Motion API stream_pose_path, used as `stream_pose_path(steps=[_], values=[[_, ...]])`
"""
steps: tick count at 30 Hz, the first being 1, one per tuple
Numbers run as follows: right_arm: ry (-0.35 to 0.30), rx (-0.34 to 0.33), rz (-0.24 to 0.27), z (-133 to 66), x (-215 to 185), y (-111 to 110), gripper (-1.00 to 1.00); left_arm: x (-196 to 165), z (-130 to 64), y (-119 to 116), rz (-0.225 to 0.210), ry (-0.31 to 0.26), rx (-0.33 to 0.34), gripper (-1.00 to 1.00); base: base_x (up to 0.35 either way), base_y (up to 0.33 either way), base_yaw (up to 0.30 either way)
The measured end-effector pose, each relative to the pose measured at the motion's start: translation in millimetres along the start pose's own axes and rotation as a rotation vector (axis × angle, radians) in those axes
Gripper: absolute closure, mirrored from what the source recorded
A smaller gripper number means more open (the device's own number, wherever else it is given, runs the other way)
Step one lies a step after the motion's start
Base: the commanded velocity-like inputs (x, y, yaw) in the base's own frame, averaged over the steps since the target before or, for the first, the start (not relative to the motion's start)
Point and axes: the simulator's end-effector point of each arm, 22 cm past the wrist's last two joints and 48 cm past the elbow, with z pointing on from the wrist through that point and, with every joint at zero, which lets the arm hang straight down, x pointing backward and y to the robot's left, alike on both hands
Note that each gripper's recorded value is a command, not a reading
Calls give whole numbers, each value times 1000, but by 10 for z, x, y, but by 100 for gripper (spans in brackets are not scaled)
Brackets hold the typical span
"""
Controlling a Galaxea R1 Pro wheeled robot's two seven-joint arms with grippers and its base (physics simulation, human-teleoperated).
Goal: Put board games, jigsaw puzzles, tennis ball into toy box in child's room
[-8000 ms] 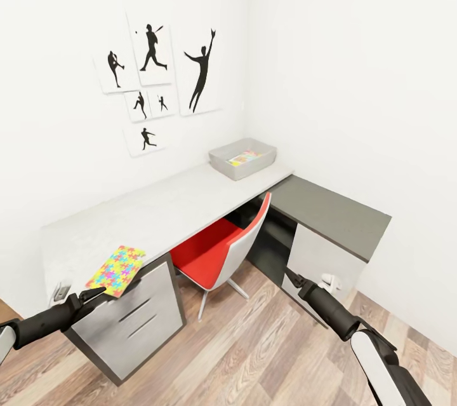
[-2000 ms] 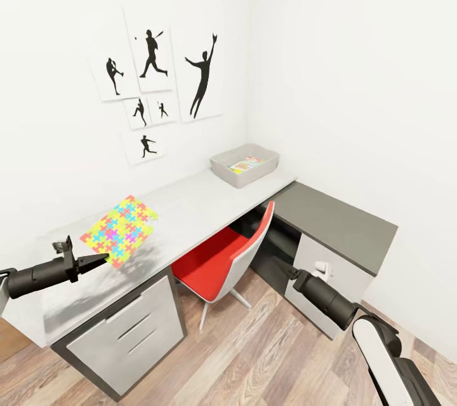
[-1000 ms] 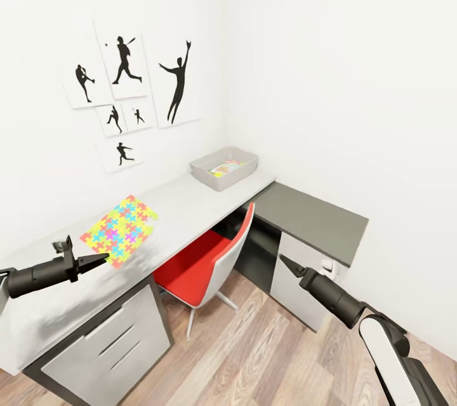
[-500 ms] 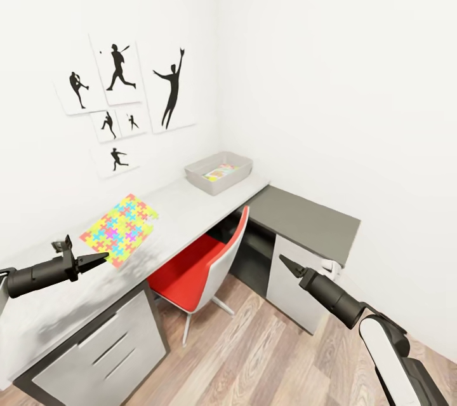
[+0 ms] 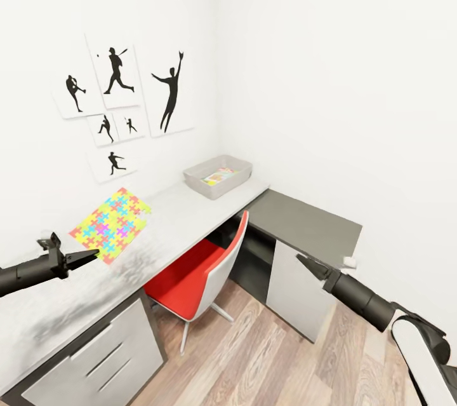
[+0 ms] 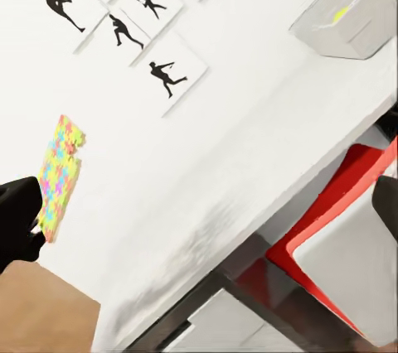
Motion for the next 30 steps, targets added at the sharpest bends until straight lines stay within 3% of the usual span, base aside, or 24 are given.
stream_pose_path(steps=[4,9,18,25,30], values=[[57,34,85,-174,-1,-118,-100,-62,-46,-107,46,6,3,100,14,-4,0],[15,28,106,-359,-211,-159,-100,-95,-39,-201,85,12,4,100,40,0,-55],[-6,-22,103,-392,-280,-38,-100,-75,-27,-235,91,21,5,100,264,0,-209],[10,-37,93,-341,-226,40,-100,12,40,-257,96,60,3,100,319,0,-29],[-5,-50,45,-250,-209,106,-100,12,38,-274,98,61,4,100,319,-10,44]])
